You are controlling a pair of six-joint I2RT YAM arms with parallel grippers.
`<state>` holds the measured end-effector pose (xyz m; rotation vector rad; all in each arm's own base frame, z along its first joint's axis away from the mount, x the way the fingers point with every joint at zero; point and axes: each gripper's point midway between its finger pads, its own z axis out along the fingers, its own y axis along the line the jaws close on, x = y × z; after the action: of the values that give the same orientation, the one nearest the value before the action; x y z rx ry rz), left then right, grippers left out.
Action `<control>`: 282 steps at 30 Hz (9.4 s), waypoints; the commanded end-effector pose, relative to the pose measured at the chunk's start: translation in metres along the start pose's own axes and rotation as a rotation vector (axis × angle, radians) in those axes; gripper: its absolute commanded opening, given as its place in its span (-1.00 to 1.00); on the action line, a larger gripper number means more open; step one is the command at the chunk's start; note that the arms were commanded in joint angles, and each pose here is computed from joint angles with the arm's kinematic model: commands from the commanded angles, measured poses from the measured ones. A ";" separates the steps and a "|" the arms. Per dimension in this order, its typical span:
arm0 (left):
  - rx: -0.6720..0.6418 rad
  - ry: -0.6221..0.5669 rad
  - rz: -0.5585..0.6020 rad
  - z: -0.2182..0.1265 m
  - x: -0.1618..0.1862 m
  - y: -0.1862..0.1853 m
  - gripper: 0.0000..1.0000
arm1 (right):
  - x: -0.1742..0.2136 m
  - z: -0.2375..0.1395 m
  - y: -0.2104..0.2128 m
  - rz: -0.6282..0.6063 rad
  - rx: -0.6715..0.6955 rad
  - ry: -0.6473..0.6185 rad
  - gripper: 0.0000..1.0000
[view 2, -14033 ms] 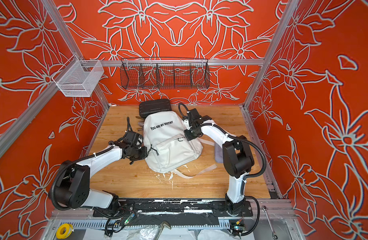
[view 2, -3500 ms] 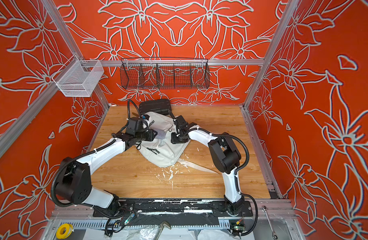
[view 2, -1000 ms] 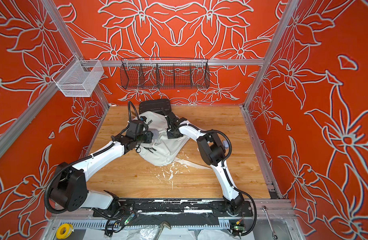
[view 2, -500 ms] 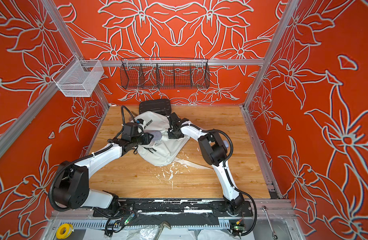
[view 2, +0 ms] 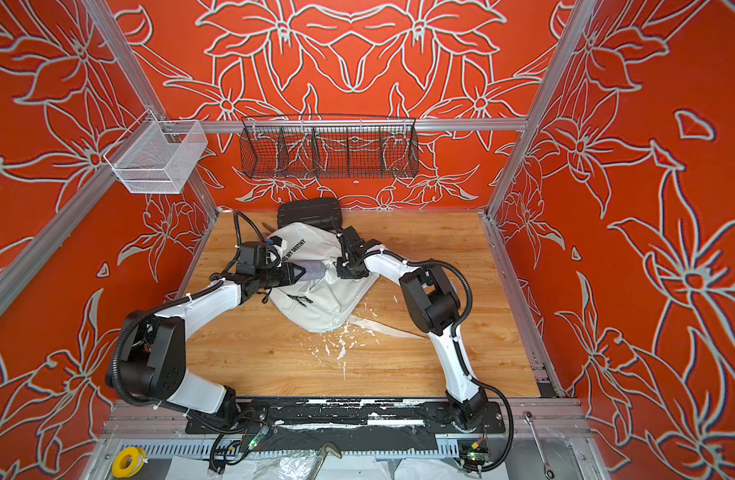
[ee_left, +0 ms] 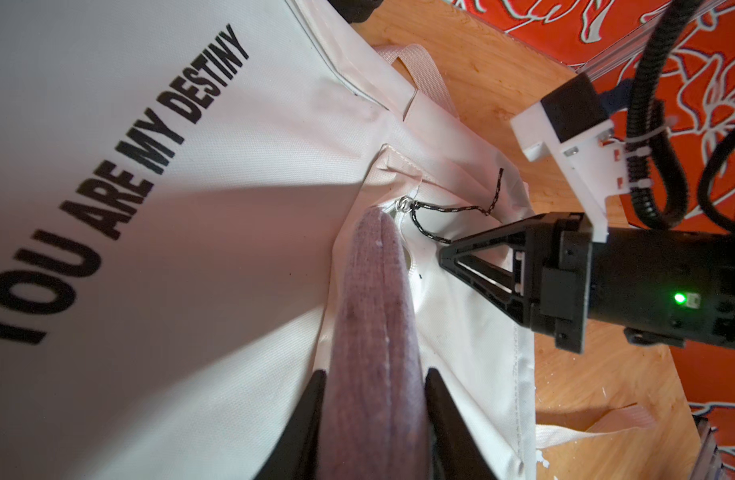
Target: Pack the student bag
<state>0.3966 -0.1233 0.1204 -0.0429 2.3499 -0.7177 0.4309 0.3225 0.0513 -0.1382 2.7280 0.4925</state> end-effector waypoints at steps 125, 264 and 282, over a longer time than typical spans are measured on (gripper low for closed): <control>0.262 -0.039 -0.157 0.027 0.000 -0.038 -1.00 | -0.029 -0.100 0.117 -1.115 -0.635 -0.450 -1.00; 0.078 0.357 -0.021 -0.003 0.001 -0.077 -1.00 | 0.006 -0.097 0.008 -0.469 0.107 -0.105 0.95; 0.085 0.376 -0.049 0.008 0.017 -0.070 -1.00 | 0.008 -0.165 -0.222 -0.006 0.357 0.062 0.69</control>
<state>0.3748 -0.1857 0.1311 0.0452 2.7218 -0.8790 0.4357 0.1151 0.1628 -0.2761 2.5394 0.1434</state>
